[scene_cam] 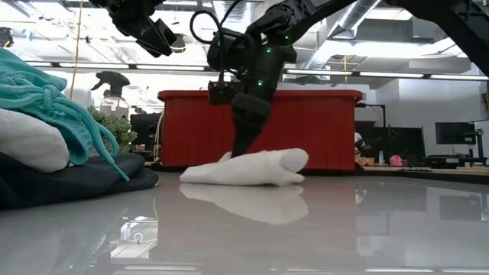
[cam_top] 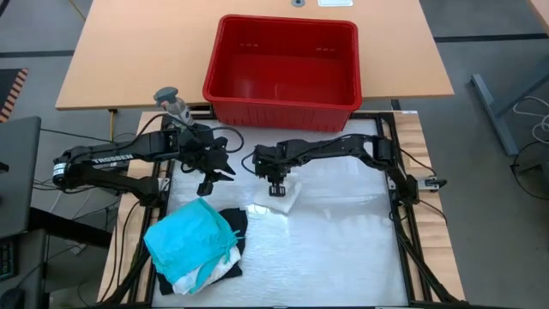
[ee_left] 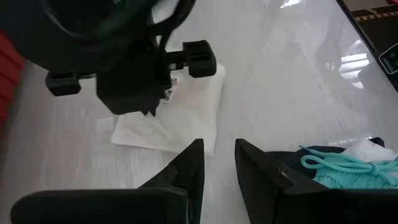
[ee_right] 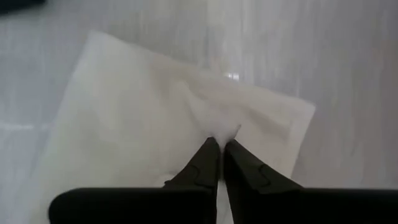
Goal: Fold Laundry from Bin
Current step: Fold the white shorts
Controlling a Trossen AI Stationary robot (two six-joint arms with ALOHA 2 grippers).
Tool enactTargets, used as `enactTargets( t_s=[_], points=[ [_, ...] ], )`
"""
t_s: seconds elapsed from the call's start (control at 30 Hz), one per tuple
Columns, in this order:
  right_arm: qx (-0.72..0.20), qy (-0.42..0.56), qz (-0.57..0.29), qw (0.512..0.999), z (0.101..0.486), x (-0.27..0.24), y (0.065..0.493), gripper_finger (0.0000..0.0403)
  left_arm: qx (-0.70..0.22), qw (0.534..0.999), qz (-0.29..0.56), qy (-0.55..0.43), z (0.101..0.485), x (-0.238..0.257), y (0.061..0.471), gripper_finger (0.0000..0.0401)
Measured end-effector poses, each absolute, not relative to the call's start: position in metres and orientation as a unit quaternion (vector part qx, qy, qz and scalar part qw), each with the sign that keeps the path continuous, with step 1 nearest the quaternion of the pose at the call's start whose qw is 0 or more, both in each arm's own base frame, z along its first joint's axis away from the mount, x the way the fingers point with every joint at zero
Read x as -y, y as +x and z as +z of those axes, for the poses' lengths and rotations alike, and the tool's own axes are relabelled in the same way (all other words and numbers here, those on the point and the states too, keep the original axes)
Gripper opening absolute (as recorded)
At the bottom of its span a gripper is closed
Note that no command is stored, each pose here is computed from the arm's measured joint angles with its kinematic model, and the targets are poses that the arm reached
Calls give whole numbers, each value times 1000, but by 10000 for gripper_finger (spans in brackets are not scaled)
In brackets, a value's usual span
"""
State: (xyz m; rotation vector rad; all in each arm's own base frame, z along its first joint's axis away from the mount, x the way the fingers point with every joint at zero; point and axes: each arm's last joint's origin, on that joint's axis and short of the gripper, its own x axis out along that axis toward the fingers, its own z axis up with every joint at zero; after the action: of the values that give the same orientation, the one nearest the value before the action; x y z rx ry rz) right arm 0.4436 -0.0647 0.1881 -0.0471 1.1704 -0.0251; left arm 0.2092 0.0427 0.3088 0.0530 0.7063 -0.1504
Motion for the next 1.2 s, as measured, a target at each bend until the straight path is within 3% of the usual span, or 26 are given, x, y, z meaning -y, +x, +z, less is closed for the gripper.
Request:
enactTargets(
  t_s=[0.13,0.3,0.47,0.57,0.8,0.9,1.0,1.2],
  points=[
    [-544,-20,-18,838,190,70,444,65,-346,935,-71,21,309,-43,209,78],
    [-533,9,-44,845,194,84,444,128,-343,937,-60,5,304,-43,211,78],
    [-493,37,-80,866,223,107,450,204,-349,936,-35,17,301,-46,214,78],
    [-498,63,-97,859,248,118,443,221,-325,946,-2,8,304,-49,220,78],
    [-426,108,-65,896,351,111,383,199,-249,965,-11,-77,312,-61,233,78],
    [-377,114,-73,916,372,89,348,179,-205,973,-30,-97,320,-66,235,78],
    [-315,126,-112,934,363,59,325,160,-183,978,-26,-95,324,-71,235,78],
    [-196,133,-178,955,279,-3,315,124,-179,978,-11,-102,325,-76,233,78]
  ],
)
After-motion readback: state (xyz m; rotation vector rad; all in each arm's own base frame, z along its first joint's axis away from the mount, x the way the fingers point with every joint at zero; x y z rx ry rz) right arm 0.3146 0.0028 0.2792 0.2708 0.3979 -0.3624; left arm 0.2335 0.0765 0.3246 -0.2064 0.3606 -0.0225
